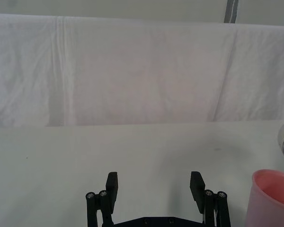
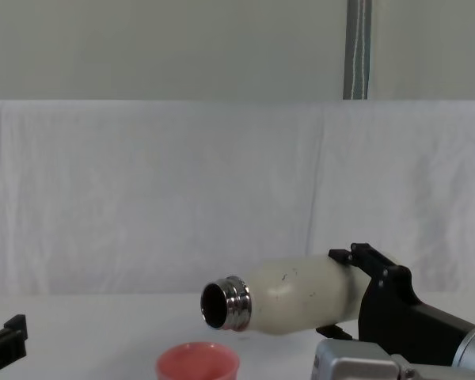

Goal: Grasp the thermos with one hand and pour water into the cup lid.

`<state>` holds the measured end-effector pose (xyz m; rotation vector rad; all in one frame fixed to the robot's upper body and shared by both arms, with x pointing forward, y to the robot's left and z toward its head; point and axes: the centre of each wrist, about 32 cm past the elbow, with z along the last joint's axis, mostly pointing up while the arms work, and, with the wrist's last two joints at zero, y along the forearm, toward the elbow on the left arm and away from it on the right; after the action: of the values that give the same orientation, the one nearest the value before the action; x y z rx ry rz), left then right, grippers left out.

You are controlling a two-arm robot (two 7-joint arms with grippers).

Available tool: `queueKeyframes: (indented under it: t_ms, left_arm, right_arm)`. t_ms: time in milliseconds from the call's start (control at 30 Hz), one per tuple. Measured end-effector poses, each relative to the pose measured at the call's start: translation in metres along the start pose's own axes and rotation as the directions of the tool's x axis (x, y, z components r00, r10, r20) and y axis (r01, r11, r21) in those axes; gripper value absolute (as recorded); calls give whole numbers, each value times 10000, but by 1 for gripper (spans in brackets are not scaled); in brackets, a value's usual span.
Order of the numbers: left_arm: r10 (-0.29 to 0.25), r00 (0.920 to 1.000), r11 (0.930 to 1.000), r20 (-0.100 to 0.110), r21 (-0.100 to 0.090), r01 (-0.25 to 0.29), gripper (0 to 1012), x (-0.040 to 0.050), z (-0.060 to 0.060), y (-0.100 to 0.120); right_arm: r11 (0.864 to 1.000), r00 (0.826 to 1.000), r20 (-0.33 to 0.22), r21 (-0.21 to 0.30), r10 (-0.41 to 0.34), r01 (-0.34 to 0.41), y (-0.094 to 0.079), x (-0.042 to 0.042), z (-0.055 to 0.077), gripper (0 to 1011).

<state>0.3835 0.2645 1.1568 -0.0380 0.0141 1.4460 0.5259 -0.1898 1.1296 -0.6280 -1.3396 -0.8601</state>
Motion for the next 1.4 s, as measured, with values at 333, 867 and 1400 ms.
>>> queueKeyframes:
  t_ms: [333,867,1400]
  left_arm:
    - [0,10000,10000,0,0,0,1001,0,0,0]
    - [0,10000,10000,-1,0,0,1001,0,0,0]
    - [0,10000,10000,-1,0,0,1001,0,0,0]
  right_arm:
    - [10000,9997,241,-16,-45,46,4,0,-14,944]
    - [9999,9989,449,-75,-128,132,5,6,-44,944]
    - [9998,9985,523,-139,-160,168,12,12,-78,944]
